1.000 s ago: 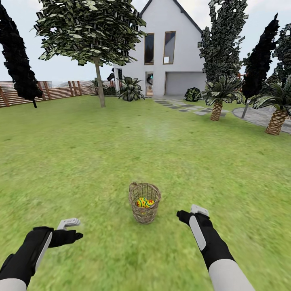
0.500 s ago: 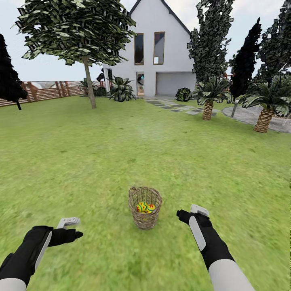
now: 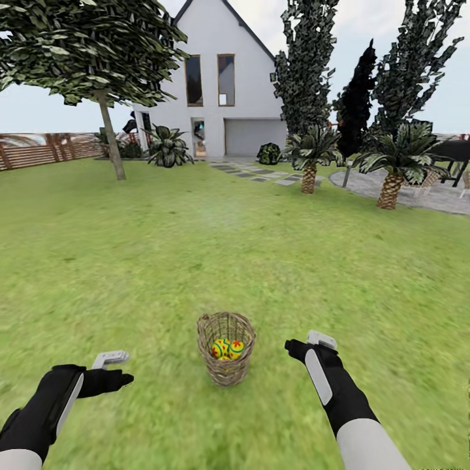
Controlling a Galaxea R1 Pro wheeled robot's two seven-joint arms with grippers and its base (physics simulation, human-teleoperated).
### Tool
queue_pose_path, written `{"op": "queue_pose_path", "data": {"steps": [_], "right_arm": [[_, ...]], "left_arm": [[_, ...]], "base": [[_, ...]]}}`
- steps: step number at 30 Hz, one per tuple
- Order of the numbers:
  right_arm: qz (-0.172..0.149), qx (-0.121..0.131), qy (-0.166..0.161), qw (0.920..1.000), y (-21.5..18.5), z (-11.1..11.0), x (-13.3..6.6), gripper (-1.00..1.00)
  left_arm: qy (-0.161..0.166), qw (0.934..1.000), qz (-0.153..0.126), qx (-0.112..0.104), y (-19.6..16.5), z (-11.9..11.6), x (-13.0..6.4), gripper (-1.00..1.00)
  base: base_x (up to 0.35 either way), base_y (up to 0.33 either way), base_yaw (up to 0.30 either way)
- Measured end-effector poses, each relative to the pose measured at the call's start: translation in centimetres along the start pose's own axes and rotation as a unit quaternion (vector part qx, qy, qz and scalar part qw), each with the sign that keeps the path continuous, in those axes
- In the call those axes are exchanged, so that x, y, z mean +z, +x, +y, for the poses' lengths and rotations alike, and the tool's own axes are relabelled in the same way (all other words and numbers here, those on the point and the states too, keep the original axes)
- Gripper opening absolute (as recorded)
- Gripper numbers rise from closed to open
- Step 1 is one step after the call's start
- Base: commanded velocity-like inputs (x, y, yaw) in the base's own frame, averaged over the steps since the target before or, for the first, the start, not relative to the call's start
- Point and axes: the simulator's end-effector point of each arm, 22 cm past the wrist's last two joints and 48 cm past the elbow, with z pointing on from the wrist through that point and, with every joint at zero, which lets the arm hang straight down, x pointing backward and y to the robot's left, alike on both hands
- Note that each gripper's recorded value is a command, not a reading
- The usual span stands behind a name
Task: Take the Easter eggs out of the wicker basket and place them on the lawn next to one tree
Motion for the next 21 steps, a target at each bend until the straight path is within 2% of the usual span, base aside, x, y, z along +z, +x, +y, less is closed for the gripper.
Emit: {"op": "queue_pose_path", "data": {"steps": [9,21], "right_arm": [[-0.007,0.002,-0.001,1.0,-0.42,0.09,-0.19,1.0],[-0.015,0.002,-0.002,0.9999,-0.92,0.22,-0.46,1.0]], "left_arm": [[0.0,1.0,-0.002,0.0,-0.17,-0.04,-0.19,1.0],[0.001,1.0,-0.007,0.001,-0.49,-0.05,-0.48,1.0]], "base": [[0.222,0.27,-0.257],[0.14,0.307,-0.257]]}}
